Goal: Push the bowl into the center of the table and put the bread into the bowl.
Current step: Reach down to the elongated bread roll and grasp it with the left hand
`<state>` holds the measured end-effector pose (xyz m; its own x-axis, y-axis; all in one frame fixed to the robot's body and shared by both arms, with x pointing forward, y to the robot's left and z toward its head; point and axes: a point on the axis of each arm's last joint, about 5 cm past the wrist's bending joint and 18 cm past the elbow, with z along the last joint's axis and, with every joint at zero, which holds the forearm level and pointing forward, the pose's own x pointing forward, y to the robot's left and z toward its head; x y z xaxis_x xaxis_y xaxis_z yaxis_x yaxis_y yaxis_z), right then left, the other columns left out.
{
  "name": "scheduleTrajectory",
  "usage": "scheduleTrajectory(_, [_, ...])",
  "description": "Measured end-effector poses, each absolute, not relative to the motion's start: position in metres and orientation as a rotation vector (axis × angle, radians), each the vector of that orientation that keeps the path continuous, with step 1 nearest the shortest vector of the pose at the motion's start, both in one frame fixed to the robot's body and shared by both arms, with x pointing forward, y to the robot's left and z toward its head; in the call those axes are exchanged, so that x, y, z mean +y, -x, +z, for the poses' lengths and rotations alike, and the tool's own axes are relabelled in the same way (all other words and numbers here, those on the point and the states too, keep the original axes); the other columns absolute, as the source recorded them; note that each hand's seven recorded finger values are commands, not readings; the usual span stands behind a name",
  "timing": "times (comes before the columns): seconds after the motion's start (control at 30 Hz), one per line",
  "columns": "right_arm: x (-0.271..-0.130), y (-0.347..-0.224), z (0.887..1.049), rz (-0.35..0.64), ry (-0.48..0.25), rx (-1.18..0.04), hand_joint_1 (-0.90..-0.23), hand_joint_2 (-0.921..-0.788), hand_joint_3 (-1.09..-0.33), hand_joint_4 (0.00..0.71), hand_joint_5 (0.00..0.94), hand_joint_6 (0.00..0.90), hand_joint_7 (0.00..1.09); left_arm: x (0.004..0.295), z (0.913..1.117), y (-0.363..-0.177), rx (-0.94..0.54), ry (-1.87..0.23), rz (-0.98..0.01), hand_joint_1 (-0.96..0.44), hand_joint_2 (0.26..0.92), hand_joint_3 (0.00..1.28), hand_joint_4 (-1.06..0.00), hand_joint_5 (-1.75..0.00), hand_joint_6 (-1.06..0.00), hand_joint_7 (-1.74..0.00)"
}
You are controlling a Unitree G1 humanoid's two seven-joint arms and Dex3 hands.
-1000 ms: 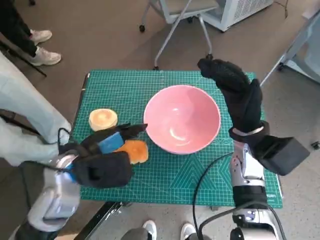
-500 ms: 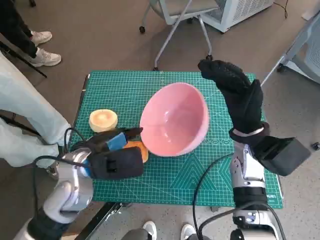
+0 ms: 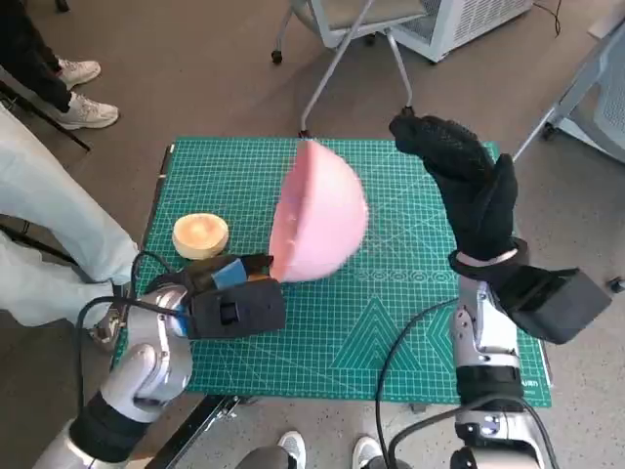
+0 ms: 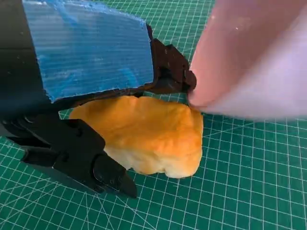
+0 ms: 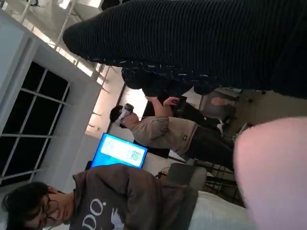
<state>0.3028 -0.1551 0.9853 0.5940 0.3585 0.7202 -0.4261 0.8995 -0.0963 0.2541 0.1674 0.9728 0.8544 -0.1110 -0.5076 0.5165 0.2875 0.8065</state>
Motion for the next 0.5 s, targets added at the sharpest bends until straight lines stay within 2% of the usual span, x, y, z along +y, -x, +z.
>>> scheduleTrajectory(0.03, [-0.1551, -0.3028, 0.9853, 0.456, -0.089, -0.816, -0.662, -0.921, -0.726, 0.177, 0.000, 0.053, 0.55, 0.1672, 0.9729, -0.2541, 0.385, -1.216, -0.435, -0.02, 0.763, 0.02, -0.69, -0.36, -0.62, -0.17])
scheduleTrajectory(0.07, [-0.1551, -0.3028, 0.9853, 0.456, -0.089, -0.816, -0.662, -0.921, -0.725, 0.177, 0.000, 0.053, 0.55, 0.1671, 0.9729, -0.2541, 0.381, -1.217, -0.437, -0.02, 0.767, 0.01, -0.68, -0.44, -0.62, -0.19])
scheduleTrajectory(0.13, [-0.1551, -0.3029, 0.9850, 0.456, -0.090, -0.815, -0.662, -0.921, -0.725, 0.177, 0.000, 0.052, 0.55, 0.1668, 0.9731, -0.2541, 0.367, -1.220, -0.442, 0.01, 0.783, 0.01, -0.65, -0.77, -0.62, -0.37])
scheduleTrajectory(0.2, [-0.1551, -0.3030, 0.9847, 0.456, -0.092, -0.813, -0.662, -0.921, -0.724, 0.177, 0.000, 0.052, 0.55, 0.1672, 0.9735, -0.2542, 0.351, -1.222, -0.446, 0.19, 0.849, 0.01, -0.70, -0.96, -0.63, -0.53])
scheduleTrajectory(0.3, [-0.1551, -0.3032, 0.9840, 0.456, -0.098, -0.810, -0.662, -0.921, -0.724, 0.177, 0.000, 0.051, 0.55, 0.1684, 0.9742, -0.2539, 0.310, -1.222, -0.458, 0.06, 0.882, 0.03, -0.77, -1.07, -0.65, -0.87])
scheduleTrajectory(0.4, [-0.1552, -0.3034, 0.9831, 0.456, -0.105, -0.808, -0.662, -0.921, -0.724, 0.177, 0.000, 0.050, 0.56, 0.1704, 0.9732, -0.2526, 0.265, -1.215, -0.470, 0.02, 0.888, 0.04, -0.79, -1.07, -0.68, -1.01])
scheduleTrajectory(0.5, [-0.1552, -0.3035, 0.9827, 0.457, -0.107, -0.807, -0.662, -0.921, -0.724, 0.177, 0.000, 0.049, 0.56, 0.1722, 0.9708, -0.2507, 0.233, -1.207, -0.488, 0.01, 0.890, 0.04, -0.80, -1.06, -0.70, -1.06])
